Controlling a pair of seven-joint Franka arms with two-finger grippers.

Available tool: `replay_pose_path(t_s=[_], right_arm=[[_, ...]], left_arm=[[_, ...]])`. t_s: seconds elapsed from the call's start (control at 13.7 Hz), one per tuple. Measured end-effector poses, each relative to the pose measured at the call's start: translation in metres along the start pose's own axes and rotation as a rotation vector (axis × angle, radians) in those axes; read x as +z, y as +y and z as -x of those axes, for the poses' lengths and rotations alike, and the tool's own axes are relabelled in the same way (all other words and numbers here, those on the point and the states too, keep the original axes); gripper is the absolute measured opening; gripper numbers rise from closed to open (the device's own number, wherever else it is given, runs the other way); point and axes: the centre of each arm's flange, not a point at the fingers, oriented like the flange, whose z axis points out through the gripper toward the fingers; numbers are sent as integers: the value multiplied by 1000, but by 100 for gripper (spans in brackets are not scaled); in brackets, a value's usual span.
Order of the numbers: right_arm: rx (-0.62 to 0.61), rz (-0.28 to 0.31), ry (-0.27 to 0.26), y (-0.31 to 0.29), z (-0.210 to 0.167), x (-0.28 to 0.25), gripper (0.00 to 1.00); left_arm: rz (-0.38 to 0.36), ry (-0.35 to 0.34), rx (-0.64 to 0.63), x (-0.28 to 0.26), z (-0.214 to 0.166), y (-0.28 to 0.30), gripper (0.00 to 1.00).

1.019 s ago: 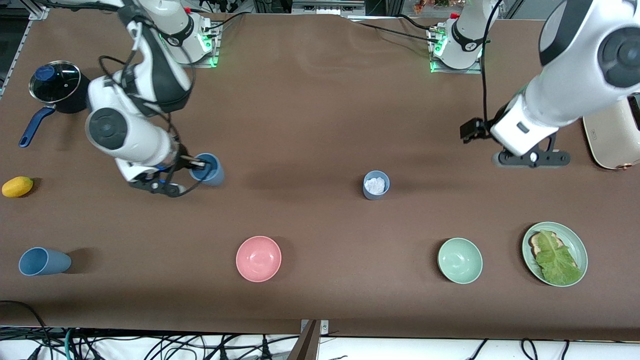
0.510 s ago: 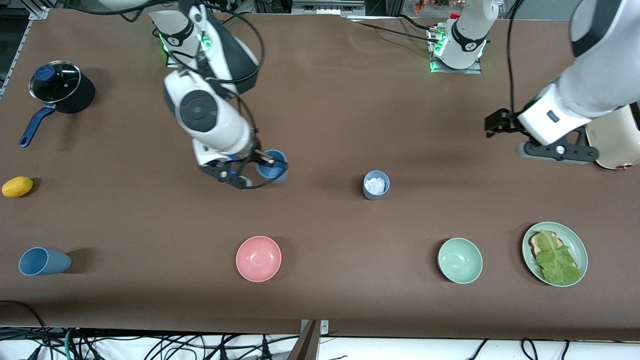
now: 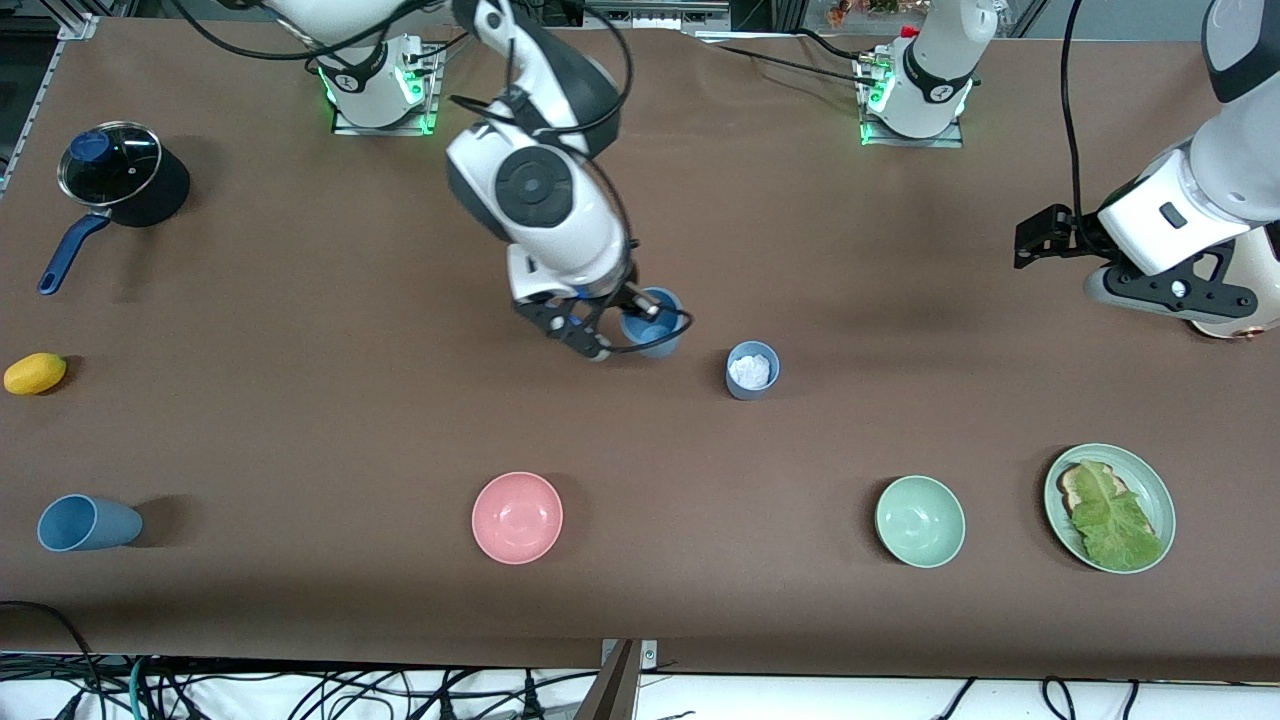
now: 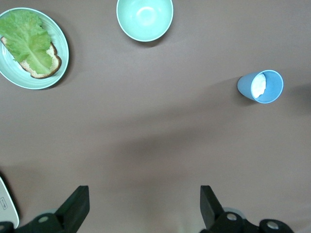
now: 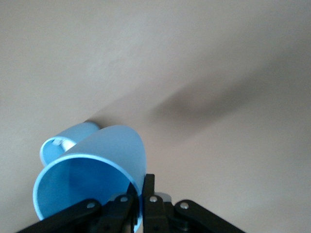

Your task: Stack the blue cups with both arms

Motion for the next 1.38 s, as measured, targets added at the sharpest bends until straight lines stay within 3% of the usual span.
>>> replay_pose_path(t_s=[0.29,0.73,1.38], right_arm=[[42,-81,-12,-23,41,17,5],[88,-212,-22,-40,44,38,5],[107,-209,-34,-41,40,74,5]], left_arm=[[0,-2,4,1,0,2,100],[0,-10,-1,3,0,0,100],[2,-19,-11,7,1,-6,100]])
